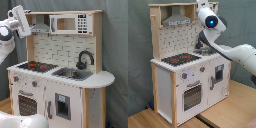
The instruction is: Play with the kitchen
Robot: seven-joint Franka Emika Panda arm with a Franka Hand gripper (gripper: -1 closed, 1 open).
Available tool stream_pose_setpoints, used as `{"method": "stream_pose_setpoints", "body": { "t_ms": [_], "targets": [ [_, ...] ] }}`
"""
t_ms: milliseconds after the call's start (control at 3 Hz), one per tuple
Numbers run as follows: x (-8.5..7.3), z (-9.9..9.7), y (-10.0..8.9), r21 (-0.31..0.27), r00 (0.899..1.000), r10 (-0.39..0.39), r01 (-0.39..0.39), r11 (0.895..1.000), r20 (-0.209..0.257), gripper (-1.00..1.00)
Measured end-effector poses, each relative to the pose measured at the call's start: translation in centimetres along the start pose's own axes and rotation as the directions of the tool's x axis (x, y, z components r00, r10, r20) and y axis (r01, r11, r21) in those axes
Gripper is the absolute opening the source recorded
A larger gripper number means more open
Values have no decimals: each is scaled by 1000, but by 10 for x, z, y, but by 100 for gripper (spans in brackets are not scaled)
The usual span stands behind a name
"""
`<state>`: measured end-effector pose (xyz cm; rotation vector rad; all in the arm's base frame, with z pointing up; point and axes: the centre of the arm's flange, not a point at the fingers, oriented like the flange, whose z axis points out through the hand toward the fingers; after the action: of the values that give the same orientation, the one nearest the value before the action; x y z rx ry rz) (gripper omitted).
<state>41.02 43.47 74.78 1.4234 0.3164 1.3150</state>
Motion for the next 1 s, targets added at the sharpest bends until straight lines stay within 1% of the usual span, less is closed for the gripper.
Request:
{"method": "stream_pose_setpoints", "body": {
  "t_ms": [333, 667, 1000],
  "targets": [
    [4, 17, -9, -16, 999, 14, -14, 1000, 36, 100],
    [7, 37, -22, -32, 997, 27, -25, 999, 75, 100],
    [6, 58, -37, -52, 992, 34, -28, 998, 124, 100]
  ]
}}
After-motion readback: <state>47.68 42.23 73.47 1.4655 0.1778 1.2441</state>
